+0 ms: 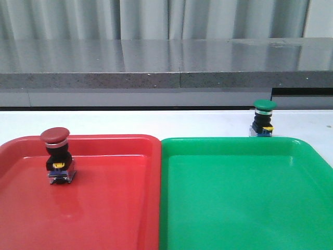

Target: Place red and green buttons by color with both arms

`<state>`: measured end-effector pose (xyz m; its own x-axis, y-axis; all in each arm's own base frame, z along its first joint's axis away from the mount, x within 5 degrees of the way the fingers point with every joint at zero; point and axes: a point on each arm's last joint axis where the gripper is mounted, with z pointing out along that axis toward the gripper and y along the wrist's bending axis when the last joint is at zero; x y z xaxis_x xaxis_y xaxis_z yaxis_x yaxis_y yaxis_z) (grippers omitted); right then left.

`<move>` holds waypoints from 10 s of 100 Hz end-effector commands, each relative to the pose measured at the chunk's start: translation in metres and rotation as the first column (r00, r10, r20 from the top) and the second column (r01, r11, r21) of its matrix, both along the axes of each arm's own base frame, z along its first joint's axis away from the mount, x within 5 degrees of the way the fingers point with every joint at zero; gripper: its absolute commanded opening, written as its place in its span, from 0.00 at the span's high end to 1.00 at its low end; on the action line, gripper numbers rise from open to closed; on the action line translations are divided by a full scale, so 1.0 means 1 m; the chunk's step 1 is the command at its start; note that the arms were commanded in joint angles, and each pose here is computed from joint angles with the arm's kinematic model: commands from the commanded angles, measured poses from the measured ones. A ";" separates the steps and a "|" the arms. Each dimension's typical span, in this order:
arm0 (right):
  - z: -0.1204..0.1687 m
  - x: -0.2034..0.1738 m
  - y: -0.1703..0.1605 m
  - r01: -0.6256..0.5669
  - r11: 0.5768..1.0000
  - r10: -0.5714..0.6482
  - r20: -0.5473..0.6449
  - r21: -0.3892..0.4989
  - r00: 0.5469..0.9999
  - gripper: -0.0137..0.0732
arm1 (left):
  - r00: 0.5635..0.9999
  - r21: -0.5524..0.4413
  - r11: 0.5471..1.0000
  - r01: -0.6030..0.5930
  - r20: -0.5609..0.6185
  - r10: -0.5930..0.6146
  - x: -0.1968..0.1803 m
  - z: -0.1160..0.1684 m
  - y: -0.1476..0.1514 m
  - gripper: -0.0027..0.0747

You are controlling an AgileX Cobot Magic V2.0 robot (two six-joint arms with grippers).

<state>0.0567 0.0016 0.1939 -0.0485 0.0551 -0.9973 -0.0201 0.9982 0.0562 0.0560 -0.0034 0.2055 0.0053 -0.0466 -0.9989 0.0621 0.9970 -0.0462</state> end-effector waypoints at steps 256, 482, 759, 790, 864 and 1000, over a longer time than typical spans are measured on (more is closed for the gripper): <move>0.159 0.039 0.003 -0.037 0.999 0.029 -0.369 -0.014 0.929 0.27 | 0.997 -0.030 1.000 0.000 0.077 0.002 -0.001 -0.004 0.000 0.99; 0.036 0.353 0.062 -0.139 0.986 0.157 -0.818 0.095 0.553 0.33 | 0.997 -0.030 1.000 0.000 0.077 0.002 -0.001 -0.004 0.000 0.99; 0.055 0.248 0.114 -0.158 0.966 0.257 -0.757 0.203 0.600 0.10 | 0.997 -0.030 1.000 0.000 0.077 0.002 -0.001 -0.004 0.000 0.99; 0.122 0.220 0.095 -0.238 0.967 0.244 -0.590 0.090 0.770 0.10 | 0.997 -0.030 1.000 0.000 0.077 0.002 -0.001 -0.004 0.000 0.99; 0.157 0.081 0.017 -0.093 0.996 0.086 -0.291 -0.011 0.953 0.21 | 0.997 -0.030 1.000 0.000 0.077 0.002 -0.001 -0.004 0.000 0.99; 0.149 0.040 0.010 -0.090 0.996 0.087 -0.207 -0.004 0.974 0.97 | 0.997 -0.030 1.000 0.000 0.077 0.002 -0.001 -0.004 0.000 0.99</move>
<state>0.0956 0.0119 0.3277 -0.3528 0.0270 -0.9353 -0.0932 0.9936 0.0638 0.0560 -0.0033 0.2058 0.0078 -0.0562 -0.9984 0.0611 0.9966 -0.0556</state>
